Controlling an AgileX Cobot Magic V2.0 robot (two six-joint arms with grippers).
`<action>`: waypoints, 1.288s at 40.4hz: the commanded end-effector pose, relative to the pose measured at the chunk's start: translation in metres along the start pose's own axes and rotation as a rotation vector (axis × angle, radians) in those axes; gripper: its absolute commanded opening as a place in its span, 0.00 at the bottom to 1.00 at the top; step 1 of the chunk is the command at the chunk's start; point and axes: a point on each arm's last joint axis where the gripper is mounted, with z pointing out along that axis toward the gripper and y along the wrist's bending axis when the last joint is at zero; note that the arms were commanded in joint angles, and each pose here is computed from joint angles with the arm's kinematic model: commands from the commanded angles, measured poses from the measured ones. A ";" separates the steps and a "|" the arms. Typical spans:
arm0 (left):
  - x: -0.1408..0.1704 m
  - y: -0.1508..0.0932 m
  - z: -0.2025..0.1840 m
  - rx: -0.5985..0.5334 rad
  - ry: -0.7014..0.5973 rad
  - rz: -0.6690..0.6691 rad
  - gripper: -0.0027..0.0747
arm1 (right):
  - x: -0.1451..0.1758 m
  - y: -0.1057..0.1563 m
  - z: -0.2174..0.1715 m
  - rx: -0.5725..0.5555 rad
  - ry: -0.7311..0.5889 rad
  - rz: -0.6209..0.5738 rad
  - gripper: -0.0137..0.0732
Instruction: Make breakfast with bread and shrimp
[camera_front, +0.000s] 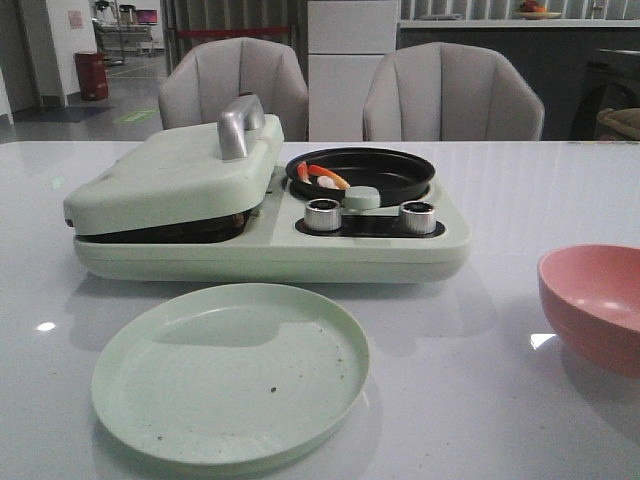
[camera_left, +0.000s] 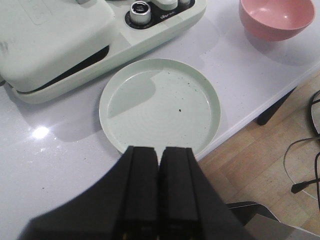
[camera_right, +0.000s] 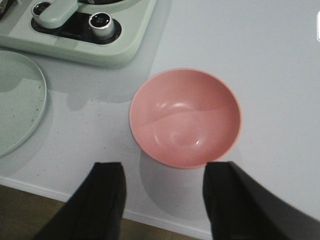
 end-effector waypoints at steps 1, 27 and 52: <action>-0.014 -0.002 -0.007 0.015 -0.109 -0.012 0.16 | 0.000 -0.001 -0.009 -0.006 -0.065 -0.014 0.62; -0.014 -0.002 -0.007 0.015 -0.109 -0.012 0.17 | 0.012 -0.002 -0.012 -0.008 -0.063 -0.010 0.21; 0.013 0.024 -0.033 -0.228 -0.440 -0.105 0.16 | 0.012 -0.002 -0.012 -0.008 -0.063 -0.010 0.21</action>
